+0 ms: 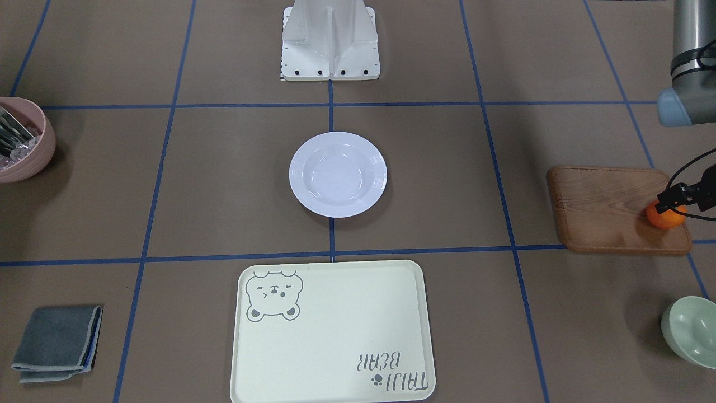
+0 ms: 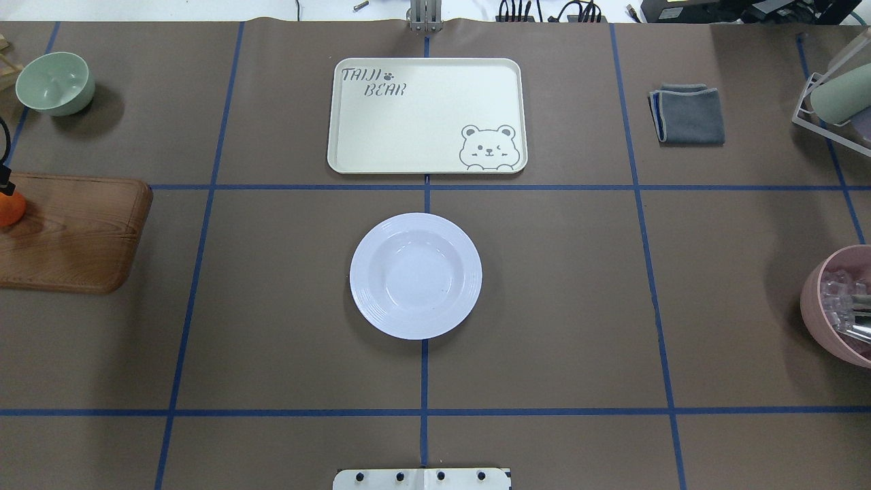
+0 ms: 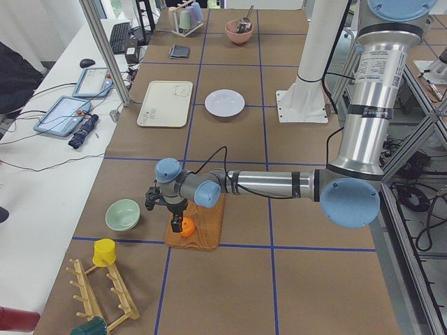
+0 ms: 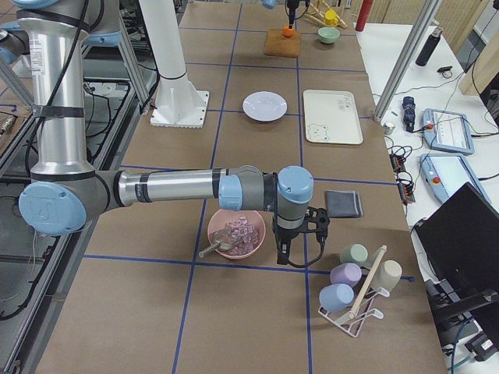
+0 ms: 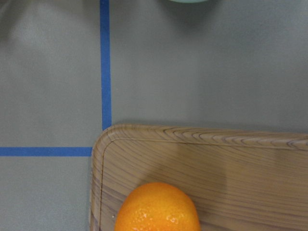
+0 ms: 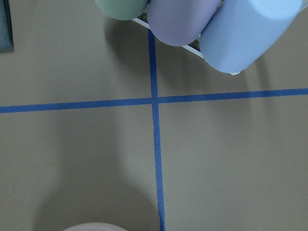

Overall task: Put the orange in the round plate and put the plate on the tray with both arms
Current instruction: 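Lower the left gripper onto the orange on the wooden board and grasp it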

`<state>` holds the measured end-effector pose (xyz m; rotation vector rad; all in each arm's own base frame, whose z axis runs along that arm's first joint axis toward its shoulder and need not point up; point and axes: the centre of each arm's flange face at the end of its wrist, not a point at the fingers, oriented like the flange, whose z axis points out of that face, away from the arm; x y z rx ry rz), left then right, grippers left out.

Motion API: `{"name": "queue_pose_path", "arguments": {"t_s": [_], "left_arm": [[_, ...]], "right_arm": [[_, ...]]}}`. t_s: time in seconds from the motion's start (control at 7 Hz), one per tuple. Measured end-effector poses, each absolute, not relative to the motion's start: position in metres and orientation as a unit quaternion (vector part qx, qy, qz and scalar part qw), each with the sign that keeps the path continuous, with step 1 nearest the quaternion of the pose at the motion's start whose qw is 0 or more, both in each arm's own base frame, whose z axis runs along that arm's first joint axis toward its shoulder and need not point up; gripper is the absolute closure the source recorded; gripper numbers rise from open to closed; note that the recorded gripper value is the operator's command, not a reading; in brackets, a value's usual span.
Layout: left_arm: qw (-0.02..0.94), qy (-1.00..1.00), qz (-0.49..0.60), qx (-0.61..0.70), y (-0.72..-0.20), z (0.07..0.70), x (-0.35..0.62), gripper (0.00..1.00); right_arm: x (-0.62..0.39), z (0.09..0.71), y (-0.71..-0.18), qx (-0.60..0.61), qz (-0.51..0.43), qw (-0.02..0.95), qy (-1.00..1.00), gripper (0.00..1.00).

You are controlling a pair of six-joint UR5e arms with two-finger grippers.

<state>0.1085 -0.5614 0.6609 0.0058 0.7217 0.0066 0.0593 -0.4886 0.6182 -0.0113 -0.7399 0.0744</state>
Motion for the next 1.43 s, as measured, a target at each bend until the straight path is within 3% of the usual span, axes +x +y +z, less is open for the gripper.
{"name": "queue_pose_path", "arguments": {"t_s": [1.0,1.14,1.29,1.43], "left_arm": [[0.936,0.351,0.013,-0.008,-0.553,0.702,0.12,0.02],[0.936,0.352,0.017,-0.009,-0.551,0.708,0.123,0.23],[0.936,0.352,0.022,-0.008,-0.55,0.713,0.128,0.99],[0.935,0.354,0.024,-0.007,-0.549,0.713,0.131,1.0]], "right_arm": [[0.059,0.62,-0.49,-0.006,0.035,0.932,-0.361,0.0],[0.059,0.62,-0.49,-0.006,0.035,0.932,-0.362,0.0],[0.059,0.62,-0.49,-0.006,0.035,0.931,-0.362,0.0],[0.059,0.62,-0.49,-0.007,0.036,0.931,-0.363,0.0]]}}
